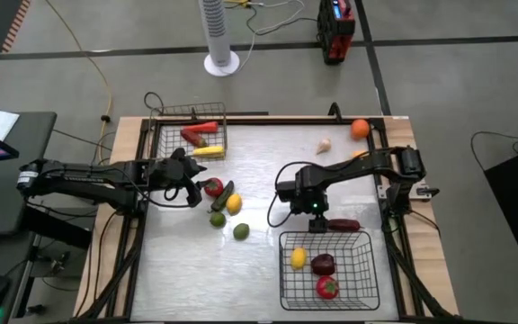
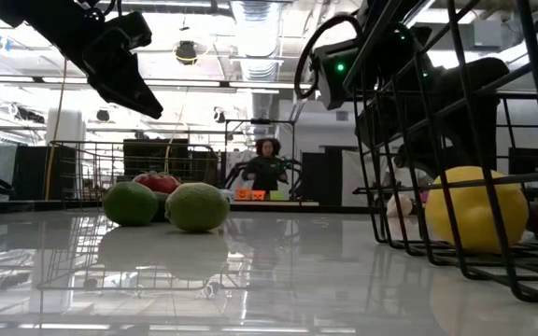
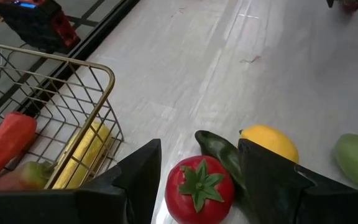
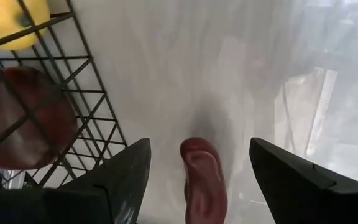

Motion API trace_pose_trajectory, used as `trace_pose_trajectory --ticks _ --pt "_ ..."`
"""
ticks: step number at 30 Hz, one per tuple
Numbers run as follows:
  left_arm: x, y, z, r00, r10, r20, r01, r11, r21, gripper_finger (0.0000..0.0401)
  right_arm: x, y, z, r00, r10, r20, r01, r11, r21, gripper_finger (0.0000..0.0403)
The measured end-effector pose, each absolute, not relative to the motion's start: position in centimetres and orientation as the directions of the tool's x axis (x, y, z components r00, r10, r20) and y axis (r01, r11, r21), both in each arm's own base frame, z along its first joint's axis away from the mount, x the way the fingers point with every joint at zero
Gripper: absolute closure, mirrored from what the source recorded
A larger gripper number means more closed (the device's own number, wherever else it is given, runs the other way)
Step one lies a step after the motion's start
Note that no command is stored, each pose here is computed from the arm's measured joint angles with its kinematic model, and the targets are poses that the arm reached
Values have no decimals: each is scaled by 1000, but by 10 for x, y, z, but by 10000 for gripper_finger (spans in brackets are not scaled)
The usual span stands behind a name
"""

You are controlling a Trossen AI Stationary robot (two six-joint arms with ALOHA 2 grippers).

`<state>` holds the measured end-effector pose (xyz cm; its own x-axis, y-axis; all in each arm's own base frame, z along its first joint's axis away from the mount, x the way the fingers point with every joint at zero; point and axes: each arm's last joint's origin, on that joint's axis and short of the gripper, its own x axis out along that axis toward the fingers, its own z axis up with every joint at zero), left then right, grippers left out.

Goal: Sort produce into baskets
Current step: Put the chili pepper into the top wire basket

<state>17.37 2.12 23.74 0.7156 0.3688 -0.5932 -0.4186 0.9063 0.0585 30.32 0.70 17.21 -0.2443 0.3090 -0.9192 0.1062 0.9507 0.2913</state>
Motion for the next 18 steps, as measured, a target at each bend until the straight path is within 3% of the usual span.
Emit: trace_pose_trajectory --ticks 6,14,18 --pt "174 21 237 716 369 -593 -418 906 59 199 301 0 173 -255 315 -914 132 948 290 102" --pt "174 21 237 715 369 -594 -419 906 59 199 285 -13 179 -401 339 -851 276 931 240 102" --pt "173 21 237 713 369 -597 -419 906 60 199 283 -16 180 -415 346 -841 315 922 223 102"
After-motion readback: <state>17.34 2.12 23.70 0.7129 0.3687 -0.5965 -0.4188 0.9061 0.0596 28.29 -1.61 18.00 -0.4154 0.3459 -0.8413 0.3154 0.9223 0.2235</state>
